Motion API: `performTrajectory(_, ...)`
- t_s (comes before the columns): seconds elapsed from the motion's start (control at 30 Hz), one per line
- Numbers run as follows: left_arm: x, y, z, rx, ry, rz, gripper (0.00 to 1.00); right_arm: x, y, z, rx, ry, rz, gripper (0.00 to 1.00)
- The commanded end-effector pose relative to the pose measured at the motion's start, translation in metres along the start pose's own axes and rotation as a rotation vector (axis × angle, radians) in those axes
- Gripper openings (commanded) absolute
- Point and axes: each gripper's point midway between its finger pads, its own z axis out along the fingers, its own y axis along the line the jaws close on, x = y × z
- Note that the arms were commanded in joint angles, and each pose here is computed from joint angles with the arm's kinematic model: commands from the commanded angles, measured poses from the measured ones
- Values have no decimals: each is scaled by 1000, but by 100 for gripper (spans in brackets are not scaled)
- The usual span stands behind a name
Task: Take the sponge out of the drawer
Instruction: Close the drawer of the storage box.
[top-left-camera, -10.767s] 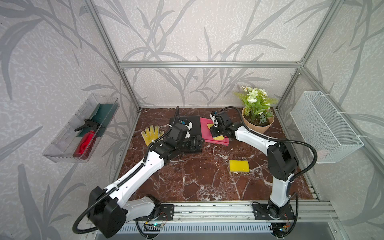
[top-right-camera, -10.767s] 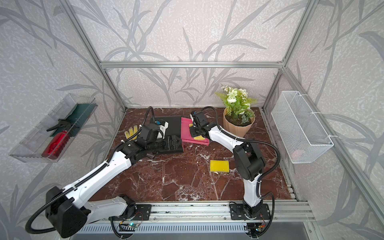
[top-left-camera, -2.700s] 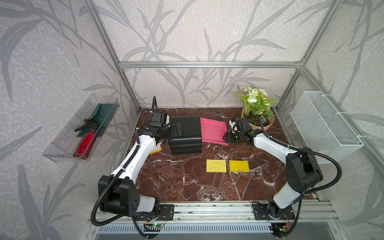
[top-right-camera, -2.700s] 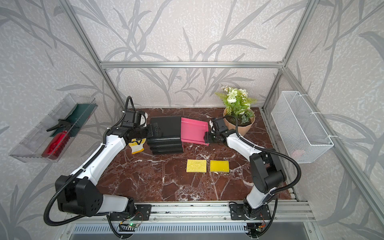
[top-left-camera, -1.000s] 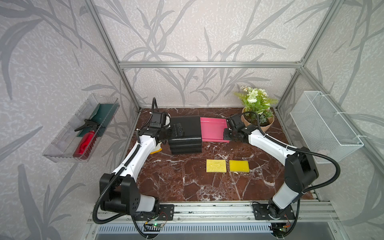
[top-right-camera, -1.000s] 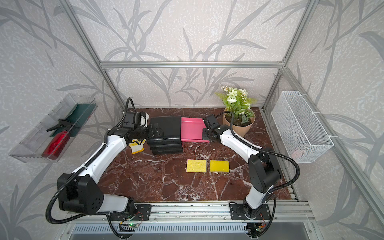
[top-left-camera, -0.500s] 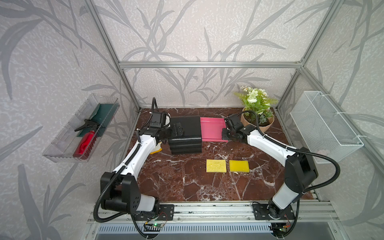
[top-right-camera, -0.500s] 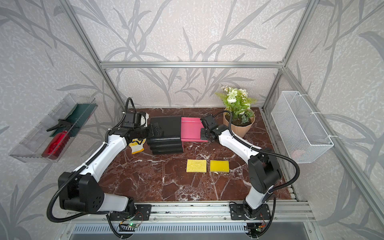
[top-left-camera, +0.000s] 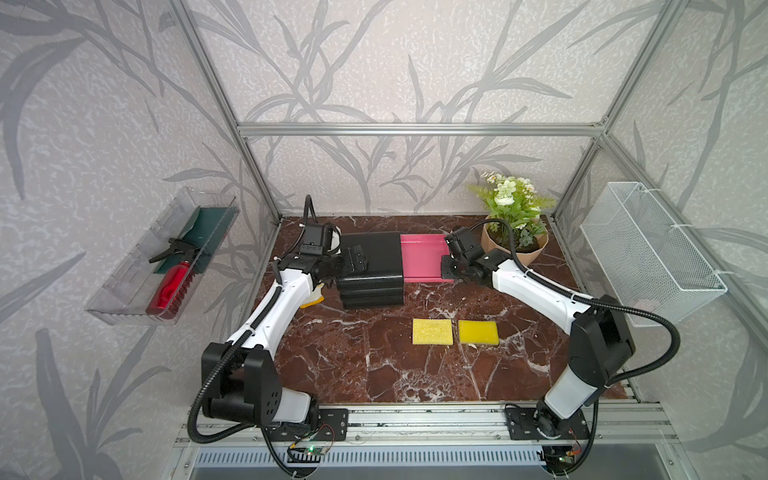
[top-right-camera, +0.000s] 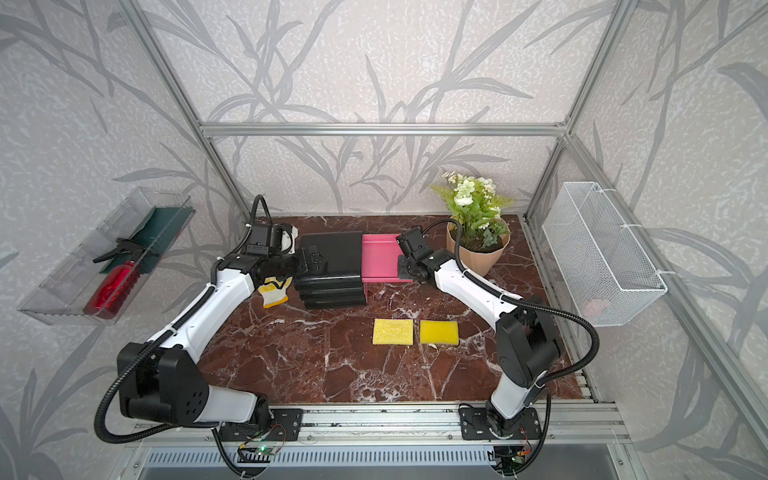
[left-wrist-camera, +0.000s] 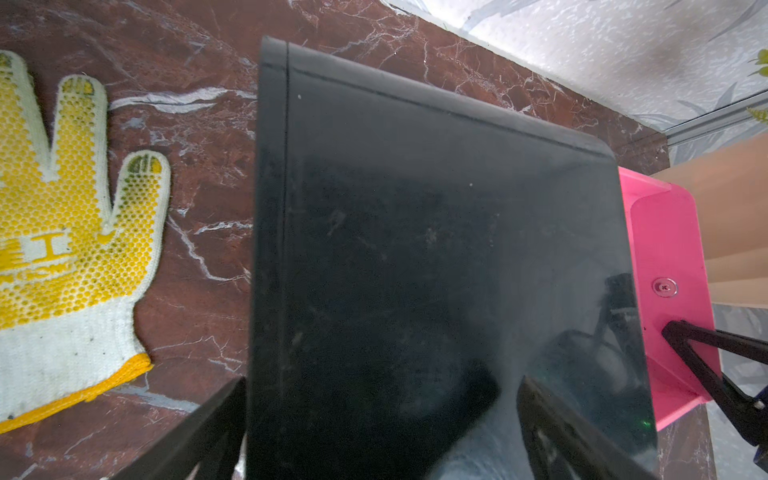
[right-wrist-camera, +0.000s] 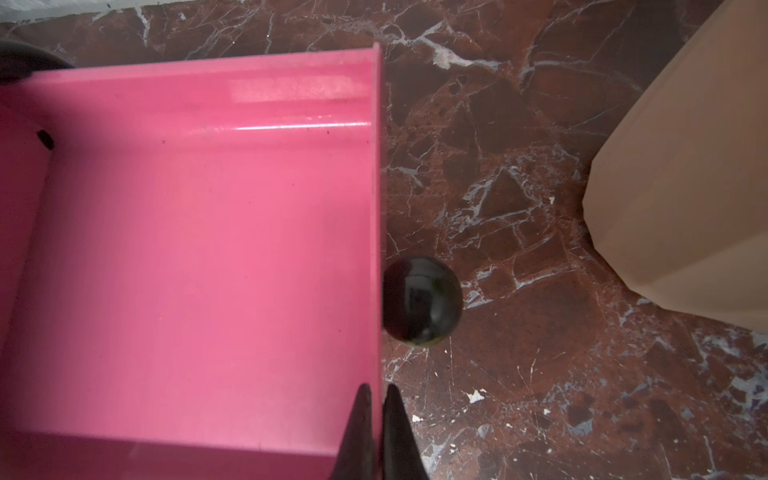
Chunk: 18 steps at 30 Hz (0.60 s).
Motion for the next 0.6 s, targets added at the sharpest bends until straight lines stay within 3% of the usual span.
performTrajectory(0.0,4,-14,4,74,20,6,99,-59,32,-38,-120,-191,39,0)
performTrajectory(0.23,4,-15,4,81,20,6,99,-63,66,-47,-204,-212,-12,1)
performTrajectory(0.43,4,-15,2,80,14,11,99,-60,86,-50,-288,-205,-42,14)
performTrajectory(0.57,2,-16,-1,79,4,15,99,-63,86,-60,-302,-233,-68,41)
